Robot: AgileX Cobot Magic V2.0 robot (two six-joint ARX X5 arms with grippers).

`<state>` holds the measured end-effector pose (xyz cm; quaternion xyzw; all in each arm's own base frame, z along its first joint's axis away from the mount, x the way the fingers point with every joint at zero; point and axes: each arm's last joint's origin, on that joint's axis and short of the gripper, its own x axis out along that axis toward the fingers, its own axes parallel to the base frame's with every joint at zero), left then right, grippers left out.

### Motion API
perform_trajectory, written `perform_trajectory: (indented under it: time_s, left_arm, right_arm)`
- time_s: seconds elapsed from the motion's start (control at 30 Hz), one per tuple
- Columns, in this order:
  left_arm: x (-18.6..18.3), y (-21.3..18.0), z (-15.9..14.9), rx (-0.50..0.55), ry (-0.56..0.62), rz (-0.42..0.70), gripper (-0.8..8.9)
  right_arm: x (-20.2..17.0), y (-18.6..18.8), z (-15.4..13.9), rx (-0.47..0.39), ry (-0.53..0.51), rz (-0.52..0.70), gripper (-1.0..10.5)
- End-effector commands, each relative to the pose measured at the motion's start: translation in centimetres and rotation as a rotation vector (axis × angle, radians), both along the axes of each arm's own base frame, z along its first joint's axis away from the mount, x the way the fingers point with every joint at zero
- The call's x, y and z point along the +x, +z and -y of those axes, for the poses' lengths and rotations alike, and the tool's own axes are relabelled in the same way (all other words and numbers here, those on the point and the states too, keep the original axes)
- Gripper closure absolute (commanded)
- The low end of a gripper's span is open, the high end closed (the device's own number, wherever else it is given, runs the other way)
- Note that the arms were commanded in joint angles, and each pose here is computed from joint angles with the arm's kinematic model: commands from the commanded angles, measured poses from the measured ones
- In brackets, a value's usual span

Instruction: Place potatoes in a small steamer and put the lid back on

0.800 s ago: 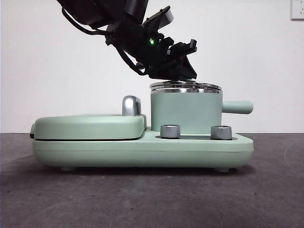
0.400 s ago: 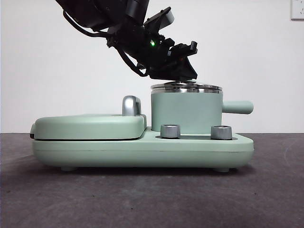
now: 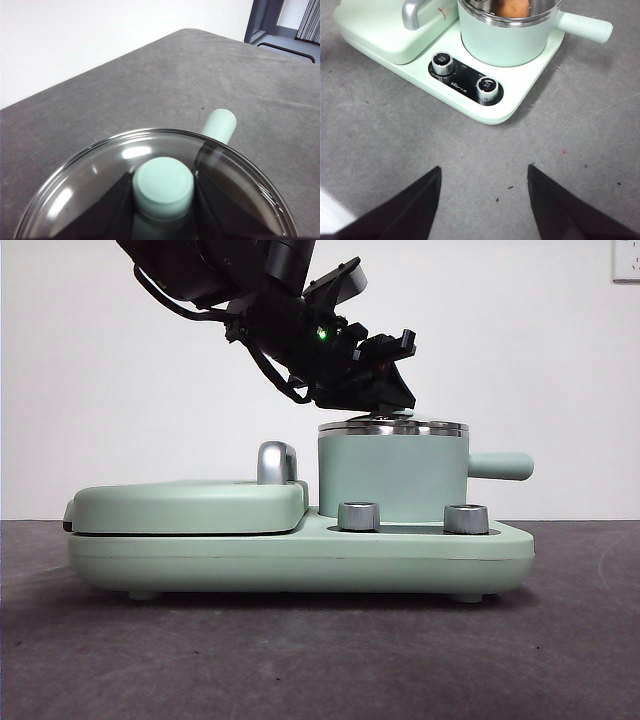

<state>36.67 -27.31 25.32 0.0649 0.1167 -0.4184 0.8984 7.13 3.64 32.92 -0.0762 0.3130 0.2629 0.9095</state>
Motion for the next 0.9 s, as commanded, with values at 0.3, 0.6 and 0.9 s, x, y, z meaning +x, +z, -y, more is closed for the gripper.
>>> perform_trajectory:
  time_s: [0.3, 0.6, 0.9]
  left_arm:
    - [0.4, 0.0, 0.5, -0.010, -0.001, 0.007, 4.85]
    - [-0.6, 2.3, -0.3, -0.094, 0.036, -0.094, 3.64]
    - [-6.1, 11.1, -6.6, 0.013, 0.059, -0.088, 3.78]
  right_arm:
    - [0.1, 0.2, -0.1, 0.013, 0.003, 0.005, 6.8]
    - [0.1, 0.2, -0.1, 0.013, 0.003, 0.005, 6.8]
    - [0.1, 0.2, -0.1, 0.013, 0.003, 0.005, 6.8]
